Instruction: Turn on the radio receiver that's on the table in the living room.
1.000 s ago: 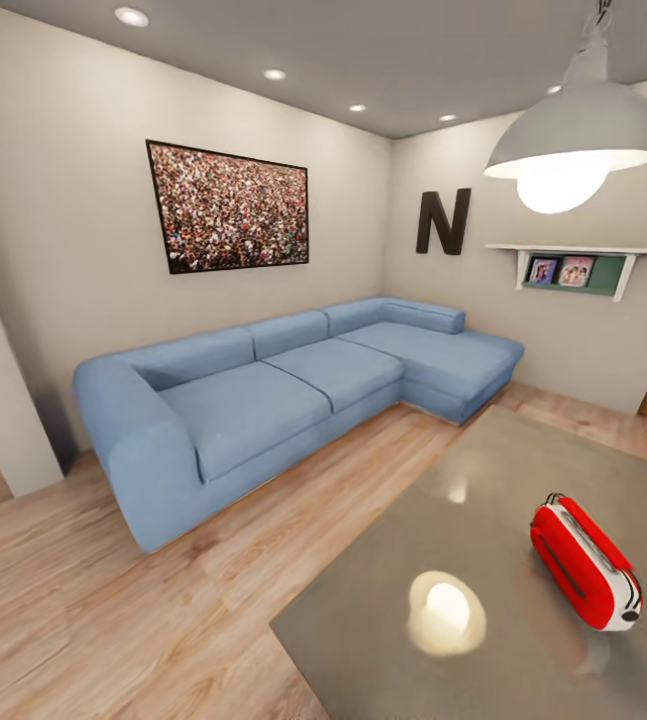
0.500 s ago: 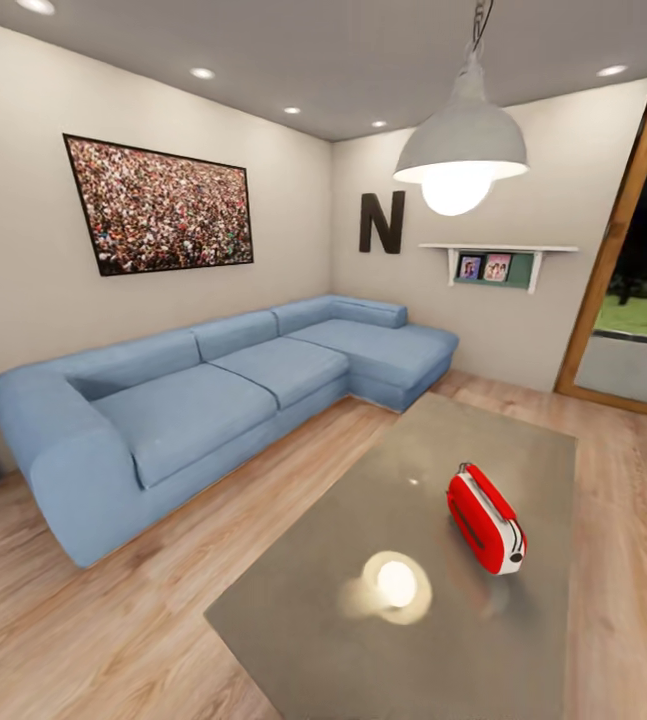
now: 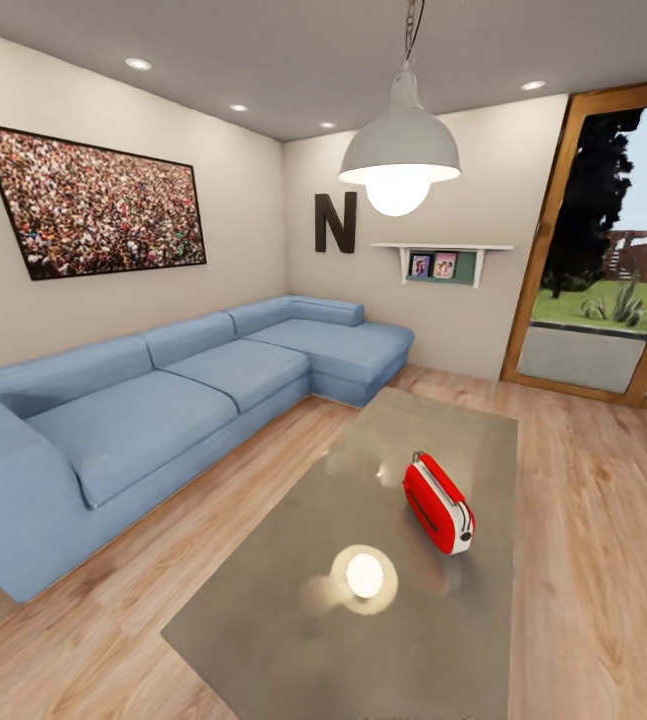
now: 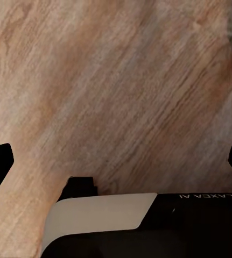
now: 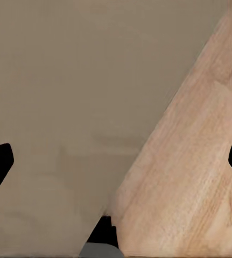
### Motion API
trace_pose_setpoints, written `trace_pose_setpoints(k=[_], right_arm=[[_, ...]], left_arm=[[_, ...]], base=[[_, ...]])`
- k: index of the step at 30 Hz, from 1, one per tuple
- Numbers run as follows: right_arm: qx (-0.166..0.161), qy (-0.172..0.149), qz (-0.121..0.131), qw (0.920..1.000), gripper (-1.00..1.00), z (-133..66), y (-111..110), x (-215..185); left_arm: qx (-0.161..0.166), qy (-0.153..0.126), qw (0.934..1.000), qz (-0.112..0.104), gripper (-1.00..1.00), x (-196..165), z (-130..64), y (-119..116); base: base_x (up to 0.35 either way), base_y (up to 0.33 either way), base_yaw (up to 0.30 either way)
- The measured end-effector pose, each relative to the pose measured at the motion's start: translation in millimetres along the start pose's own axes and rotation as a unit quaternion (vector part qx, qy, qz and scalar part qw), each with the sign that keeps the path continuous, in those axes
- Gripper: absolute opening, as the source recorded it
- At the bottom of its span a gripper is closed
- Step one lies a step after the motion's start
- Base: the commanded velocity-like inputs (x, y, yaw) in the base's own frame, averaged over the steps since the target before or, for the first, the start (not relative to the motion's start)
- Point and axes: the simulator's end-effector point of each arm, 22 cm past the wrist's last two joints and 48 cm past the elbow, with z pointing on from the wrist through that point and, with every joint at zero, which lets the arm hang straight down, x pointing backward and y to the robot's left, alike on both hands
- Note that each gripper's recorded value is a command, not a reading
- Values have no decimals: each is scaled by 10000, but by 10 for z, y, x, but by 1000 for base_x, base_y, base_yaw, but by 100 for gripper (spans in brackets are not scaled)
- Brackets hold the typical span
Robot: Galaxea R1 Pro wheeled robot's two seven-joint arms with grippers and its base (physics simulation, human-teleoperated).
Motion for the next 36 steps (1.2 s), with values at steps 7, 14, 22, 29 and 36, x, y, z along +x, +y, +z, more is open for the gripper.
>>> trace_pose_setpoints(k=[7,14,22,29,36], right_arm=[[1,3,-2,10000,100,-1,-2,5],[3,-1,2,10000,100,0,-4,-2],[2,1,2,10000,100,0,-2,1],[3,2,1,10000,100,0,-4,2],[3,1,1,10000,100,0,-5,2]], left_arm=[[-1,-51,10000,0,100,-17,1,0],[-2,-58,10000,0,100,-20,1,1],[-6,-55,10000,-3,100,-15,1,8],[-7,-57,10000,-4,100,-18,1,11],[-7,-57,10000,-3,100,-18,1,11]], base=[[-143,-116,-156],[-246,-218,-7],[-250,-225,-44],[-250,-233,-247],[-250,-234,-218]])
